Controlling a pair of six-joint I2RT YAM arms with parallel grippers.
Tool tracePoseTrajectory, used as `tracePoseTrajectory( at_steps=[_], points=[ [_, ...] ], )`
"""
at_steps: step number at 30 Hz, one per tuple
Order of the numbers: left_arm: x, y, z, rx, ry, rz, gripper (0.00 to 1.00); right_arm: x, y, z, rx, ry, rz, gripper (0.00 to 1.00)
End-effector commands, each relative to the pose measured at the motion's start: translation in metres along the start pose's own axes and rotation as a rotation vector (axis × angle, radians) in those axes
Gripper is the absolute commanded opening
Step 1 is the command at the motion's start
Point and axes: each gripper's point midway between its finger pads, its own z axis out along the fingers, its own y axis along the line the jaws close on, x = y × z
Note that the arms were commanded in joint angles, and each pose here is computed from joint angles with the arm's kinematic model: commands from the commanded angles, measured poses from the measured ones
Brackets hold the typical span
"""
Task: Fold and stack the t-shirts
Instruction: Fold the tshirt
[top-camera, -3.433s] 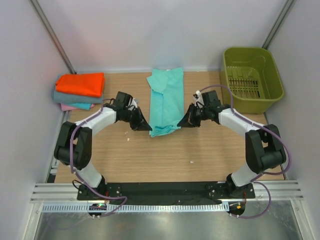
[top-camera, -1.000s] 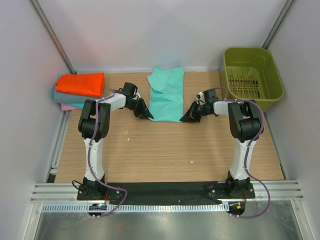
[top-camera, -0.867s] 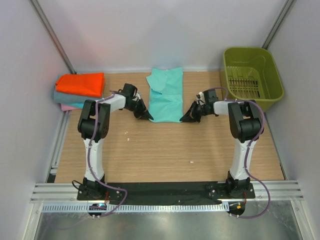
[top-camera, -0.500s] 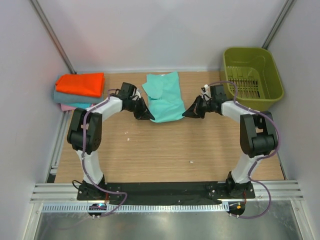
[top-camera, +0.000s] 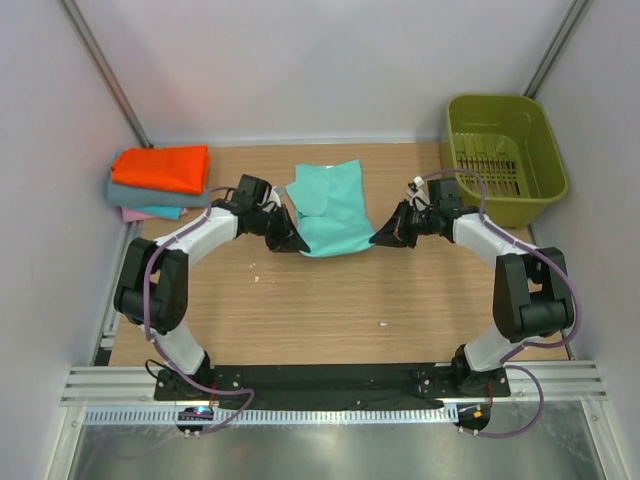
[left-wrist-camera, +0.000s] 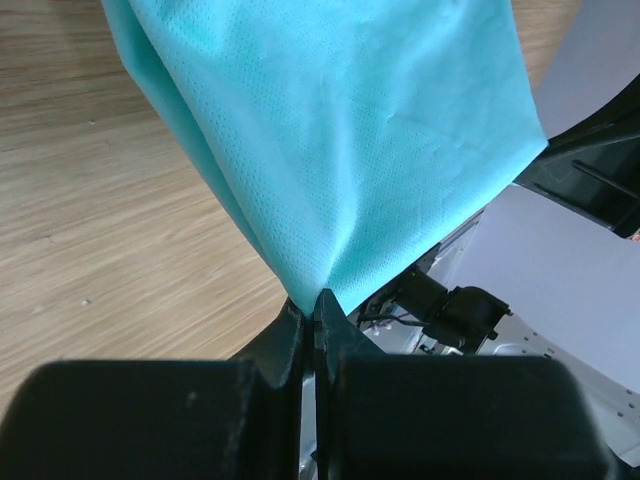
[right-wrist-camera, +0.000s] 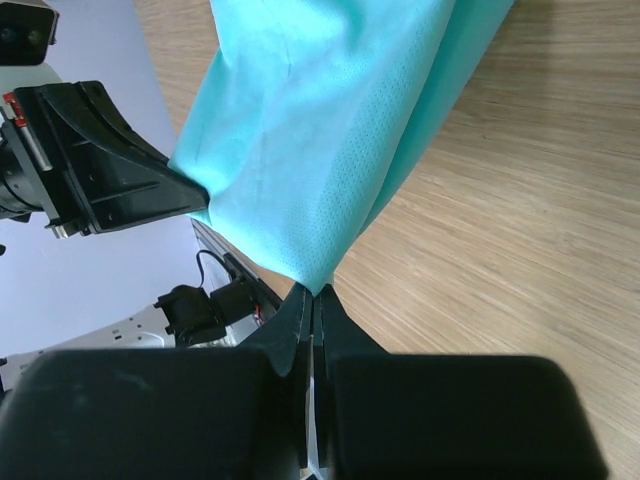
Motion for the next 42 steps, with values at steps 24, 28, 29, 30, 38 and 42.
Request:
tracePoseTrajectory(
  at_steps=[24,28,29,30,38,42],
  points=[
    [-0.232,-0.036,-0.018,-0.186,-0.457,0.416,0.84,-0.192,0.084,0.052,-0.256,-0.217,-0.351,0.63],
    [-0.22,-0.009,-0.008,-0.218,-0.385,0.38,0.83,-0.186,0.07,0.065,-0.257,-0.18,-0.307,0.6],
    [-0.218,-0.004,-0.006,-0.222,-0.379,0.36,0.83,-0.186,0.072,0.066,-0.26,-0.178,-0.3,0.6],
    [-0.217,0.003,-0.003,-0.228,-0.368,0.339,0.83,-0.186,0.071,0.069,-0.26,-0.173,-0.296,0.6],
    [-0.235,0.046,0.035,-0.203,-0.333,0.21,0.83,-0.196,0.044,0.111,-0.244,-0.153,-0.273,0.6],
    [-0.24,0.05,0.056,-0.151,-0.312,0.171,0.8,-0.194,0.022,0.126,-0.207,-0.134,-0.237,0.6]
  ],
)
